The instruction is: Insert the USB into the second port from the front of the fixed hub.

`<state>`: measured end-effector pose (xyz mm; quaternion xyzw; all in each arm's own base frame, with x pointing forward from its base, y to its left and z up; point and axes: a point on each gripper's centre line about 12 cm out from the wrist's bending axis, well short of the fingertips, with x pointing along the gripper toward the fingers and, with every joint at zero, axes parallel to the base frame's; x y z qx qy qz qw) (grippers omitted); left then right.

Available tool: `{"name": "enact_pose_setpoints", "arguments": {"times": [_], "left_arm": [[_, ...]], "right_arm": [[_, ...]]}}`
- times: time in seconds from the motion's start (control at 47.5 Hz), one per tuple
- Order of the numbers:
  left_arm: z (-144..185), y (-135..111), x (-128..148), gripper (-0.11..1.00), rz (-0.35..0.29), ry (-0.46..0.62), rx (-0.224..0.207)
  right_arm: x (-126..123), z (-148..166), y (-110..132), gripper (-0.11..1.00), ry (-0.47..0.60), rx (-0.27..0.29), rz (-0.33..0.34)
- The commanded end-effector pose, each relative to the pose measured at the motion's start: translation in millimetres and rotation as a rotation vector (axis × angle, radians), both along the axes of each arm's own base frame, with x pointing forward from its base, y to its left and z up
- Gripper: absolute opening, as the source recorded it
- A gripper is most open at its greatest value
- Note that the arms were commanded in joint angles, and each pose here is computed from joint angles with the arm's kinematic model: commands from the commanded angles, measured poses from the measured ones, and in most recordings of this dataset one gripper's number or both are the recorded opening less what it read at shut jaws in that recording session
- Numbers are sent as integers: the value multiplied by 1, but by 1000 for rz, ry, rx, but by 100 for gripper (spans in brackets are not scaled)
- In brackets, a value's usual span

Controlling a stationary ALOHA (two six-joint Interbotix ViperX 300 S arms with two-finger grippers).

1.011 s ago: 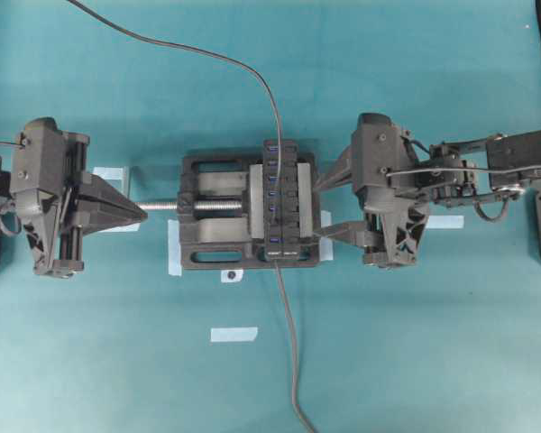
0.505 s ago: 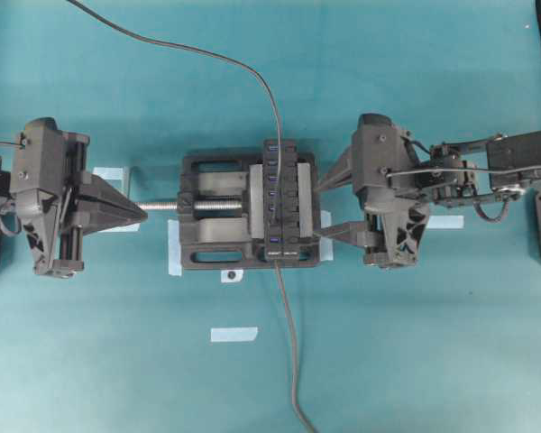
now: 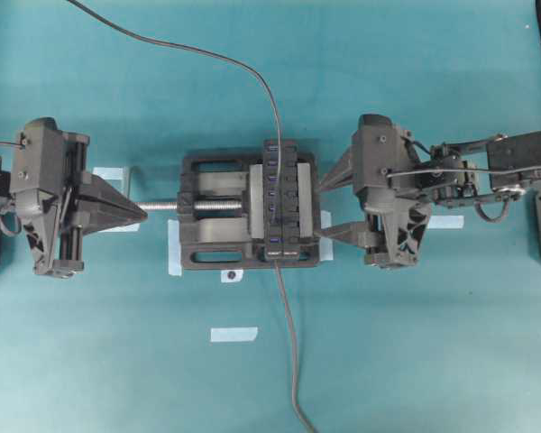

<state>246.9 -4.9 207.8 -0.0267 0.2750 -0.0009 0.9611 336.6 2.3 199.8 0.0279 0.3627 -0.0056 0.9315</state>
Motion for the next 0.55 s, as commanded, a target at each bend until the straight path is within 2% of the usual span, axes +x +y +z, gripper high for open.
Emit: {"name": "enact_pose_setpoints", "arguments": {"times": [0.0, 0.526], "left_arm": [[11, 0, 5, 0, -1, -37, -1], [9, -1, 4, 0, -4, -32, -2]], "right_arm": [[1, 10, -1, 85, -32, 6, -8], [0, 10, -3, 85, -32, 5, -12]]}}
